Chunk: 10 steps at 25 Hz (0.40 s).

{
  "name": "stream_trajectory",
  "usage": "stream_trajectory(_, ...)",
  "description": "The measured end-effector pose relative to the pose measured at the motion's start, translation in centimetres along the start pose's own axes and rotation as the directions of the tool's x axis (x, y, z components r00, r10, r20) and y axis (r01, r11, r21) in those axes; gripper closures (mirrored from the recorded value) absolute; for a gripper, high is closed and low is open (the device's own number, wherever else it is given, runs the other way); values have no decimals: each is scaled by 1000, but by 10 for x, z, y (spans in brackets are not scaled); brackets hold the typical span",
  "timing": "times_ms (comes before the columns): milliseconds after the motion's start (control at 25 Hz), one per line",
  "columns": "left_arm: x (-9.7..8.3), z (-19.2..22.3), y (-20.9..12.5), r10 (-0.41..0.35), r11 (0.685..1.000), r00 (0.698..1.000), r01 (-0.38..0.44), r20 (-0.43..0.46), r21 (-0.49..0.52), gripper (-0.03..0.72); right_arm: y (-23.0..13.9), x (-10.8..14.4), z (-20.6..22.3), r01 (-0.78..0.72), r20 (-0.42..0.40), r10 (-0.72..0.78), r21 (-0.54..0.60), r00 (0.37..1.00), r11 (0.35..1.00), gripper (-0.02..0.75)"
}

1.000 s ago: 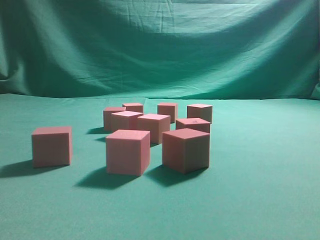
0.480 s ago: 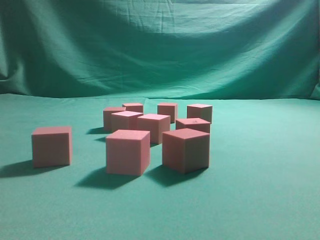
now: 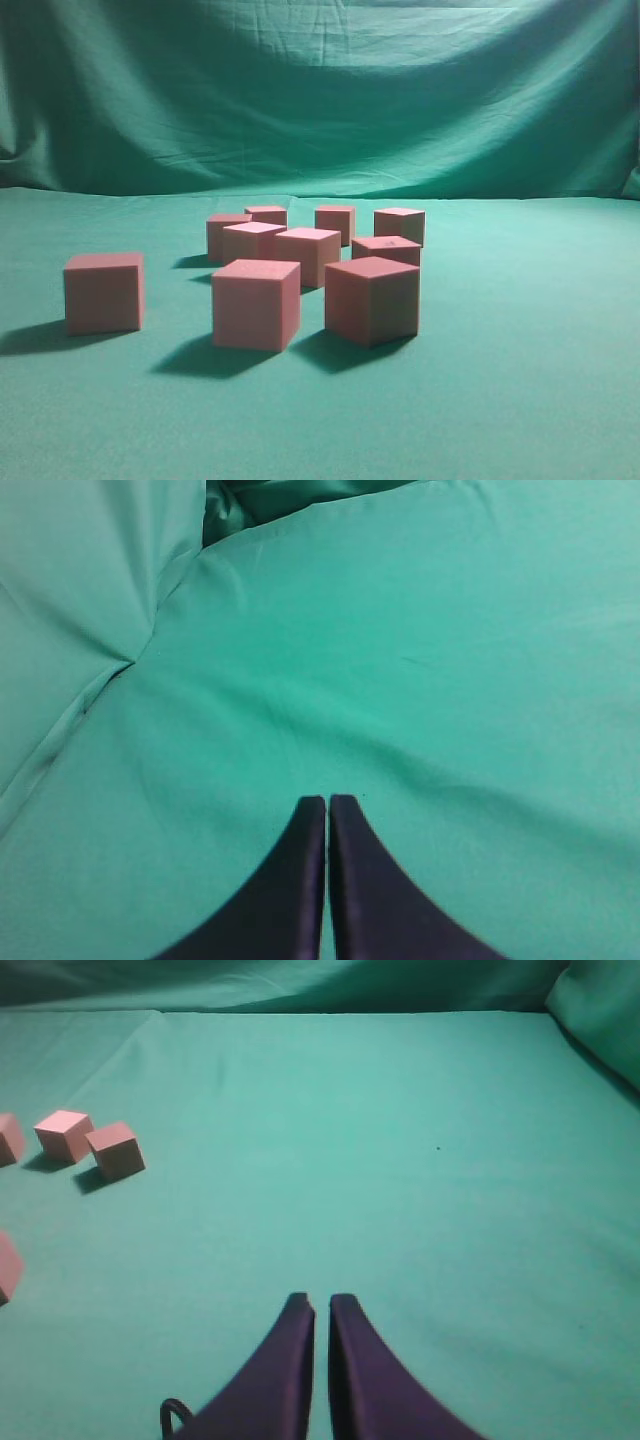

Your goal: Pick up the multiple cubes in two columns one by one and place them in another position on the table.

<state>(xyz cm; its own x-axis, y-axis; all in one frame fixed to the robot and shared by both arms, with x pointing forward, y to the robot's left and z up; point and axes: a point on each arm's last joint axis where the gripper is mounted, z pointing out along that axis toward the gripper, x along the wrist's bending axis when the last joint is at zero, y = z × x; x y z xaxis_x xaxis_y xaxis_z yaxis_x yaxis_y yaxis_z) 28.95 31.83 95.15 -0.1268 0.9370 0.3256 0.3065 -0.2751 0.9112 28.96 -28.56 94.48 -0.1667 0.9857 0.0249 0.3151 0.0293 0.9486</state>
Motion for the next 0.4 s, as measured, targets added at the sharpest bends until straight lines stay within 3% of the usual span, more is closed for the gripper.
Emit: stream_trajectory(400, 0, 0, 0, 0, 1000, 1000, 0, 0, 0, 688, 0, 2, 0, -63, -19, 63, -2, 998, 998, 687)
